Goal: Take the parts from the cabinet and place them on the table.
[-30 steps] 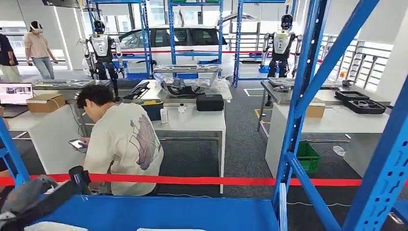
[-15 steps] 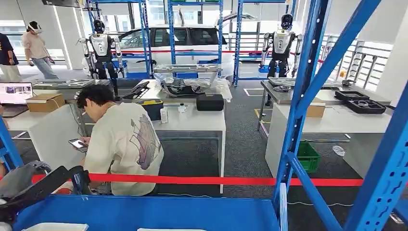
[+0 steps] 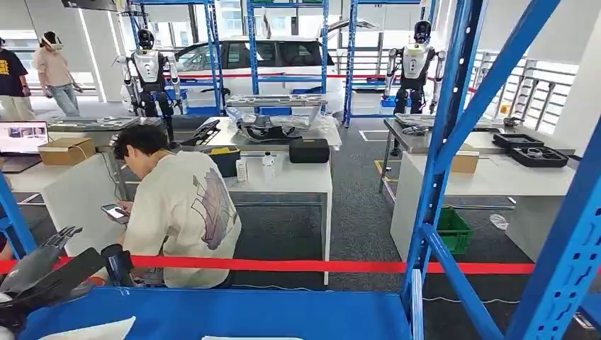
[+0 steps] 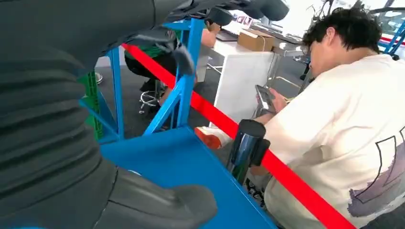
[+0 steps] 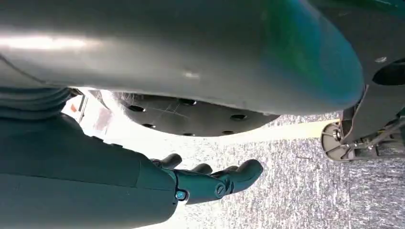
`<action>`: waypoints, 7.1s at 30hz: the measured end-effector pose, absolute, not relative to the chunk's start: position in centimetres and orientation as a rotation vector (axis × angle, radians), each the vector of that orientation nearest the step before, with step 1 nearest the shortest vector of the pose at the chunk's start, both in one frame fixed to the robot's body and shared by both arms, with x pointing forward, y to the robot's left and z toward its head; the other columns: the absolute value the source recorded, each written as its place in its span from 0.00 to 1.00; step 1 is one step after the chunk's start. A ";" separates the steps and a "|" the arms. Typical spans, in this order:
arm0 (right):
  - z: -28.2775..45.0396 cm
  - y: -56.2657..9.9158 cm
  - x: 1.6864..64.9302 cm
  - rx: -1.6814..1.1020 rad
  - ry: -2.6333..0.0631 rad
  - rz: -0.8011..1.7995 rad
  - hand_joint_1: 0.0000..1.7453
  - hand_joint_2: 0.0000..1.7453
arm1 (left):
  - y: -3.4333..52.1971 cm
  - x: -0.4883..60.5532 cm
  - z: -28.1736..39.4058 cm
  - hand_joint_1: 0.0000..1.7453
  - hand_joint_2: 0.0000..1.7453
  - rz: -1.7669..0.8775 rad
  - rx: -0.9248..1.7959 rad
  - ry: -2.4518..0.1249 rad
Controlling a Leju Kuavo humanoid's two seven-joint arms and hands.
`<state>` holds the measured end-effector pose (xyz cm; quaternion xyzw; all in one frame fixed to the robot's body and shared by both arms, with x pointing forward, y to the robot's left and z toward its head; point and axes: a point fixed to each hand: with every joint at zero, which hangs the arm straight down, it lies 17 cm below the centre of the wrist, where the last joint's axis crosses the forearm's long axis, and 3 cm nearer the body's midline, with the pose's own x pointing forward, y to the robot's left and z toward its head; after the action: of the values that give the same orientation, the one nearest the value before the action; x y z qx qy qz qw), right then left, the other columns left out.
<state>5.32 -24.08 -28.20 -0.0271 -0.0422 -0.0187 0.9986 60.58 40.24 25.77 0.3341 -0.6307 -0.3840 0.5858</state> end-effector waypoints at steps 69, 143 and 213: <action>-28.1 -23.6 5.6 -0.041 -0.050 -0.111 0.00 0.00 | 29.0 56.5 12.8 0.00 1.00 -0.917 1.058 -1.171; -28.1 -23.1 5.4 -0.034 -0.068 -0.142 0.00 0.00 | 56.7 47.7 8.3 0.00 1.00 -0.527 1.375 -0.857; -28.1 -23.1 5.3 -0.035 -0.067 -0.124 0.00 0.00 | 54.4 49.7 13.3 0.00 1.00 -0.330 1.329 -1.253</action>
<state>5.29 -23.13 -28.13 -0.0176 -0.0337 -0.0620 0.9974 49.73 54.37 13.30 0.5732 -0.5403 -0.1421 0.5994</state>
